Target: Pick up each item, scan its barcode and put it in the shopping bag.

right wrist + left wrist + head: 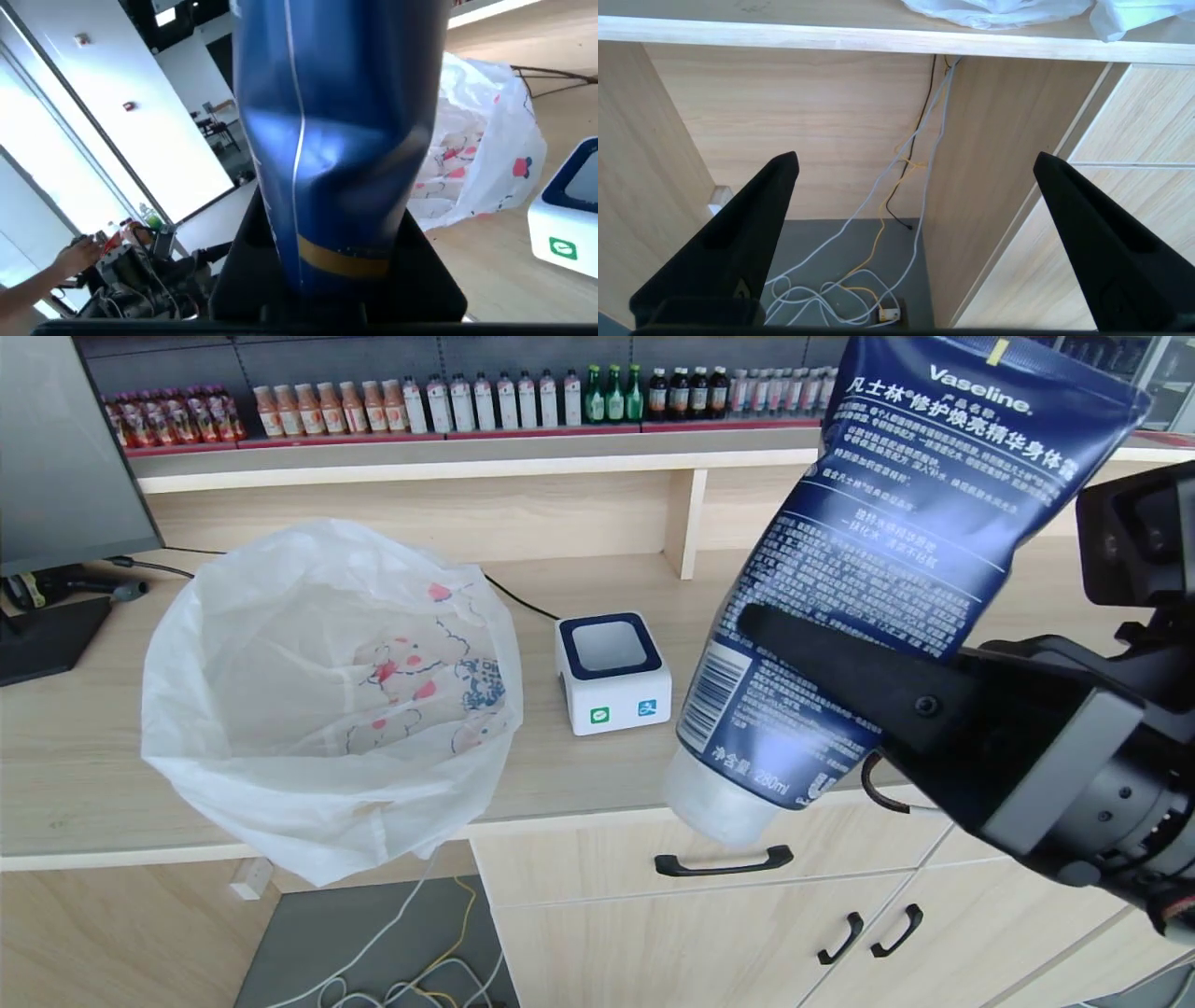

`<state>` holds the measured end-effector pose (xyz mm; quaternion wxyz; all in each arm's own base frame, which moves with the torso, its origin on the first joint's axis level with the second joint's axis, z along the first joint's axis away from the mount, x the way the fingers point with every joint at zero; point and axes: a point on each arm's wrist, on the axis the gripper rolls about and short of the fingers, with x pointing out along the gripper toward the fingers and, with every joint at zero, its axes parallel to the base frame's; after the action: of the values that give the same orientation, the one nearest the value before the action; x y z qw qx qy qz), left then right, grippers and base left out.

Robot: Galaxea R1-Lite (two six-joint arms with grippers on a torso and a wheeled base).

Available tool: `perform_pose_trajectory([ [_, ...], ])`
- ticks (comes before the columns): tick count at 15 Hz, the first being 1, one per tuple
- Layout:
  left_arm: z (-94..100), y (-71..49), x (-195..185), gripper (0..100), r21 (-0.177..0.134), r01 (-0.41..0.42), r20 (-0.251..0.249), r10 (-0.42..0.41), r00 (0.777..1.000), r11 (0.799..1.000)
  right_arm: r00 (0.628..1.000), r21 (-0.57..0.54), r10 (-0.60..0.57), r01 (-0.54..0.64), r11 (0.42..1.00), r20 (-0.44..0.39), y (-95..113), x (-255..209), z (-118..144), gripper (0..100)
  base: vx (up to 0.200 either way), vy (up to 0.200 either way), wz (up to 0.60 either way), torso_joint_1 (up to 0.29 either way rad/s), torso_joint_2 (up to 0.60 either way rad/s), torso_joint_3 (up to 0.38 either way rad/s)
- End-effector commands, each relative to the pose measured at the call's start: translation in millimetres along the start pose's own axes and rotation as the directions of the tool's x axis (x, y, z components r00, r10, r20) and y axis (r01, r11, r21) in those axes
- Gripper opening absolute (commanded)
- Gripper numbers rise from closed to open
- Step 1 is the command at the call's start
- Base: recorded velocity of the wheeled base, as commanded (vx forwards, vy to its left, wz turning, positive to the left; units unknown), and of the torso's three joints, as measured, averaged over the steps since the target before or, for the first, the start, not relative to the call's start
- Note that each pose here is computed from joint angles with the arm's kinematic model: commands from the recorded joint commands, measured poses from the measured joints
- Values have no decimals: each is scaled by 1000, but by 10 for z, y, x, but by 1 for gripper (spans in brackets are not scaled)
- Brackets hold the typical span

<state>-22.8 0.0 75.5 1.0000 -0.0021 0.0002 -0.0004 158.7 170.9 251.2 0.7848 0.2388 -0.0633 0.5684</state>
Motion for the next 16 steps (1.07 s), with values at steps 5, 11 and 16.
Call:
perform_pose_trajectory([
  [5,0,0,0,100,0,1,0,-1,1000,1000,981,65,169,-163,984,-95,-57,45,-165,0,0,0,0,0,0,0],
  [11,0,0,0,100,0,1,0,-1,1000,1000,968,171,241,-227,959,-66,-151,153,-257,0,0,0,0,0,0,0],
  [16,0,0,0,100,0,1,0,-1,1000,1000,956,240,285,-263,934,-64,-100,96,-233,0,0,0,0,0,0,0],
])
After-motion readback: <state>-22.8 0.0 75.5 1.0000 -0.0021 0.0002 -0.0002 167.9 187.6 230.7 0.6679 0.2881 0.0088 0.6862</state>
